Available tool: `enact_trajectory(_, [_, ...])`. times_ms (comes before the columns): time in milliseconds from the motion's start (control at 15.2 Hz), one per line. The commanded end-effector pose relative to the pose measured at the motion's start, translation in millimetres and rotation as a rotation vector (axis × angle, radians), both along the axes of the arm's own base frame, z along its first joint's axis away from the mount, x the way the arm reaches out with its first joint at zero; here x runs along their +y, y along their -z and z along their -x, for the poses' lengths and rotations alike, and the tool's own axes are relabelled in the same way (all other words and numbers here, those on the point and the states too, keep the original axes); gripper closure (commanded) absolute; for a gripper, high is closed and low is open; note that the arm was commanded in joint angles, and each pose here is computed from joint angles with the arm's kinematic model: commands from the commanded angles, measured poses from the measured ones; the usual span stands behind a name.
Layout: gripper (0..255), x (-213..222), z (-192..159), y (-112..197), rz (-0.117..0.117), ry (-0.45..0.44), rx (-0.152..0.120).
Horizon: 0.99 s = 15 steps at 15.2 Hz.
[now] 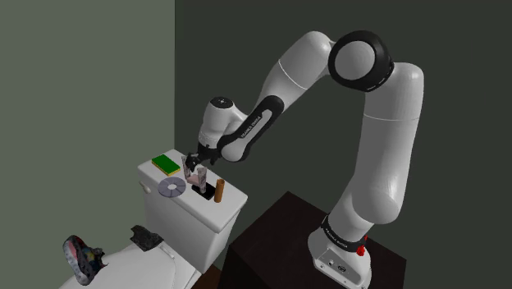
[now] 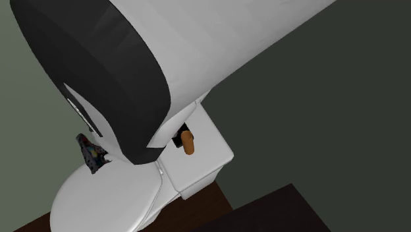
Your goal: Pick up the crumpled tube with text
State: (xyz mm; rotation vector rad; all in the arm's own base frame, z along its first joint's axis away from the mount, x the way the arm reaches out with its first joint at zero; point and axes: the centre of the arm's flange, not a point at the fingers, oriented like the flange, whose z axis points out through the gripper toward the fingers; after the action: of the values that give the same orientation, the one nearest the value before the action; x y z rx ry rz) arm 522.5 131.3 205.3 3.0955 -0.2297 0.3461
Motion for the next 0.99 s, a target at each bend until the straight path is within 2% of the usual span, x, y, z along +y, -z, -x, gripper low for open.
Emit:
enact_trajectory(0, [0, 0, -1, 7, 0.000, 0.000, -0.001])
enact_trajectory(66, [0, 0, -1, 7, 0.000, 0.000, -0.001])
enact_trajectory(132, [255, -1, -1, 7, 0.000, 0.000, -0.001])
enact_trajectory(726, [255, 0, -1, 7, 0.000, 0.000, -0.001])
enact_trajectory(924, [255, 0, -1, -9, 0.000, 0.000, -0.001])
